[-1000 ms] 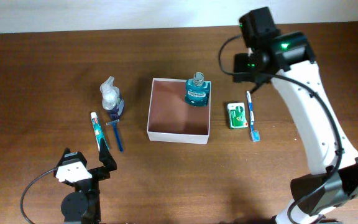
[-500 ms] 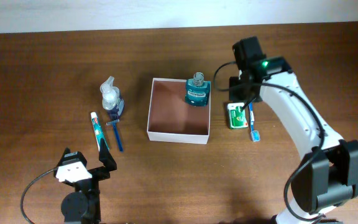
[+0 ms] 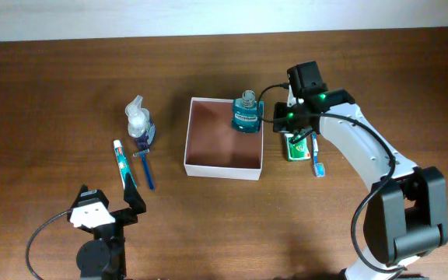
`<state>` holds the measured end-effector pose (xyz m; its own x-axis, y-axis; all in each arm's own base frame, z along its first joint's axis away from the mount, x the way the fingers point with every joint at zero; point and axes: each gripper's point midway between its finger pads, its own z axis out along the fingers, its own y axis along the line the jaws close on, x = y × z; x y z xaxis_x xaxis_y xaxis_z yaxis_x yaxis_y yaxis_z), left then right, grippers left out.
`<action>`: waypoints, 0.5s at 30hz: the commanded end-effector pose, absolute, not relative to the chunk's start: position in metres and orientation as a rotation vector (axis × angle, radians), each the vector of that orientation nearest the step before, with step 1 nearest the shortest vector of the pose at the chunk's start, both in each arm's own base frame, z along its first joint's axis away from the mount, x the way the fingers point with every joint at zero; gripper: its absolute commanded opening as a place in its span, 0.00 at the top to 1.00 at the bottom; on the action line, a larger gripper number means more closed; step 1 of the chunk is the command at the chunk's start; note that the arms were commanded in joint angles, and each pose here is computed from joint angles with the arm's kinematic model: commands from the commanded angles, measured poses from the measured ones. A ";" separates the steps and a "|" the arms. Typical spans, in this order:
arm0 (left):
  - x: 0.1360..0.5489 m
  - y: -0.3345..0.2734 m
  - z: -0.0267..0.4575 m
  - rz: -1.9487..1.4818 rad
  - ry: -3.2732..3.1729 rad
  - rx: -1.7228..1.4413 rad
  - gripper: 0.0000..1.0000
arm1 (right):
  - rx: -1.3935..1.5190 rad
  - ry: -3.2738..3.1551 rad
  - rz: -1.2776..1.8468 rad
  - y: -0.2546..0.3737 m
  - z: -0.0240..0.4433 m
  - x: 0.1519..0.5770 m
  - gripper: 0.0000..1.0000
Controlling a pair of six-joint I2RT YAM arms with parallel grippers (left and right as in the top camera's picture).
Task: Pack container
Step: 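Move the right gripper to the green Dettol soap box and grasp it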
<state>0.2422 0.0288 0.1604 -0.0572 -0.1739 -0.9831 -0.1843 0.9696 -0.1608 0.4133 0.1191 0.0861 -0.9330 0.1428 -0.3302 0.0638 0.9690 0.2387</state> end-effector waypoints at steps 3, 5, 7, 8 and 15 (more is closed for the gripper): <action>0.242 0.029 0.160 0.016 1.631 -0.261 0.01 | 0.288 2.750 0.397 0.123 0.074 0.416 0.96; 0.242 0.029 0.160 0.016 1.631 -0.261 0.01 | 0.307 2.735 0.424 0.125 0.072 0.418 0.96; 0.242 0.029 0.160 0.016 1.631 -0.261 0.01 | 0.296 2.719 0.466 0.130 0.070 0.420 0.96; 0.242 0.029 0.160 0.016 1.631 -0.261 0.01 | 0.304 2.707 0.486 0.132 0.069 0.421 0.96; 0.242 0.029 0.160 0.015 1.631 -0.261 0.01 | 0.365 2.639 0.533 0.135 0.062 0.429 0.96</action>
<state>0.2422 0.0288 0.1603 -0.0575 -0.1739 -0.9831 -0.1844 0.9696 -0.1607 0.4321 0.1357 0.0713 -0.8781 0.2858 -0.3837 0.1245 0.9109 0.3934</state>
